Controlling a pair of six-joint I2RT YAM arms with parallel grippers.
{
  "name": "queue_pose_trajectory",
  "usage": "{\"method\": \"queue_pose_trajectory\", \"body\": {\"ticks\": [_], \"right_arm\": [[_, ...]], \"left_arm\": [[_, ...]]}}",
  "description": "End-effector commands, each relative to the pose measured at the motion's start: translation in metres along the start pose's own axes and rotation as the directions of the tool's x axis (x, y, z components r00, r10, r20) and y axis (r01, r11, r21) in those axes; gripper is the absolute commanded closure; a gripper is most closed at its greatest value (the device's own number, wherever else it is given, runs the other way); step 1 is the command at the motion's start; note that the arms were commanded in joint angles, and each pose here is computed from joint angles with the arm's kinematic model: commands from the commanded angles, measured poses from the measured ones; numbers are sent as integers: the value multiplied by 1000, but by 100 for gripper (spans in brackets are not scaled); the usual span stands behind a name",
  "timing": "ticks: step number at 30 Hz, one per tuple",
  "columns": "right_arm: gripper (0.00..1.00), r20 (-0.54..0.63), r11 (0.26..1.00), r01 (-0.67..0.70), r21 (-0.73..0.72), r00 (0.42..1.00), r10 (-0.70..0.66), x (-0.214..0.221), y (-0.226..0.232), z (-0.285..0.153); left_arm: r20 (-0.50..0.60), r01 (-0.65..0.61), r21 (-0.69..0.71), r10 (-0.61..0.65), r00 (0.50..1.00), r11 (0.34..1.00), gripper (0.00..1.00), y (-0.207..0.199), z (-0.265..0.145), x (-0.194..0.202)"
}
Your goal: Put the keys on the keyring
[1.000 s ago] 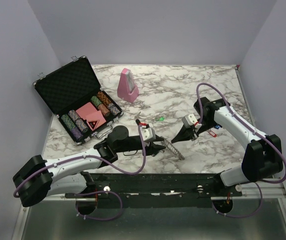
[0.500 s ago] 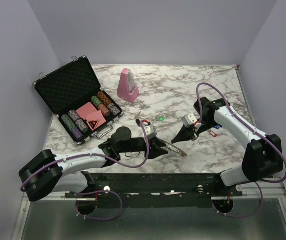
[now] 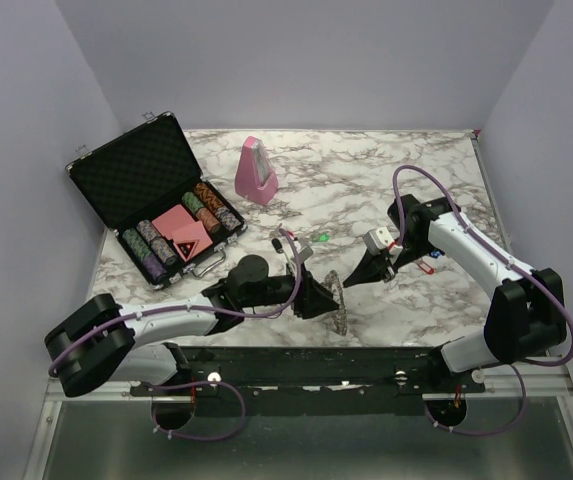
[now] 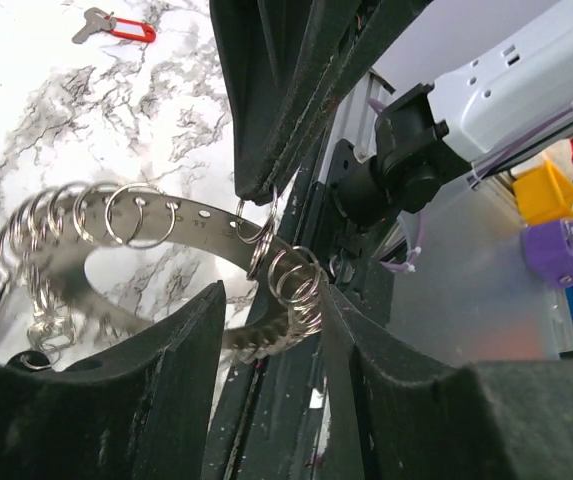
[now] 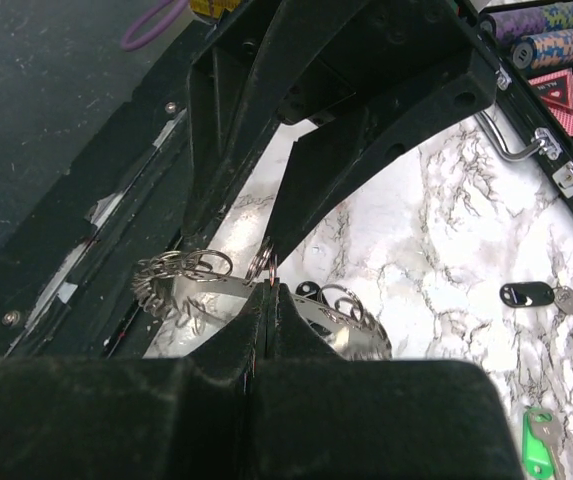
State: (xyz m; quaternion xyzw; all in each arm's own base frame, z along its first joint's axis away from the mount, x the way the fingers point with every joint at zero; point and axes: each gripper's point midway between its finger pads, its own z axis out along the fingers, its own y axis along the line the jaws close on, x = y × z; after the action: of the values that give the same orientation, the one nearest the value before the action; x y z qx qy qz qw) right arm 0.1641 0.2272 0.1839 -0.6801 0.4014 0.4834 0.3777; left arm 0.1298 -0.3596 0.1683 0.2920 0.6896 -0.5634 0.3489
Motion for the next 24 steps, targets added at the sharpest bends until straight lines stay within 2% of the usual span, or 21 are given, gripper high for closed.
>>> {"method": "queue_pose_trajectory", "body": {"ticks": [1, 8, 18, 24], "right_arm": [[100, 31, 999, -36, -4, 999, 36, -2, 3, 4], [100, 29, 999, -41, -3, 999, 41, -1, 3, 4], [100, 33, 999, -48, -5, 998, 48, -1, 2, 4], [100, 33, 999, -51, -4, 998, 51, -1, 3, 4]], "left_arm": [[88, 74, 26, -76, 993, 997, 49, -13, -3, -19], [130, 63, -9, -61, 990, 998, 50, -6, -6, -23], [197, -111, -31, 115, 974, 993, 51, 0, -10, -30], [248, -205, 50, 186, 951, 978, 51, -15, -8, -37]]}}
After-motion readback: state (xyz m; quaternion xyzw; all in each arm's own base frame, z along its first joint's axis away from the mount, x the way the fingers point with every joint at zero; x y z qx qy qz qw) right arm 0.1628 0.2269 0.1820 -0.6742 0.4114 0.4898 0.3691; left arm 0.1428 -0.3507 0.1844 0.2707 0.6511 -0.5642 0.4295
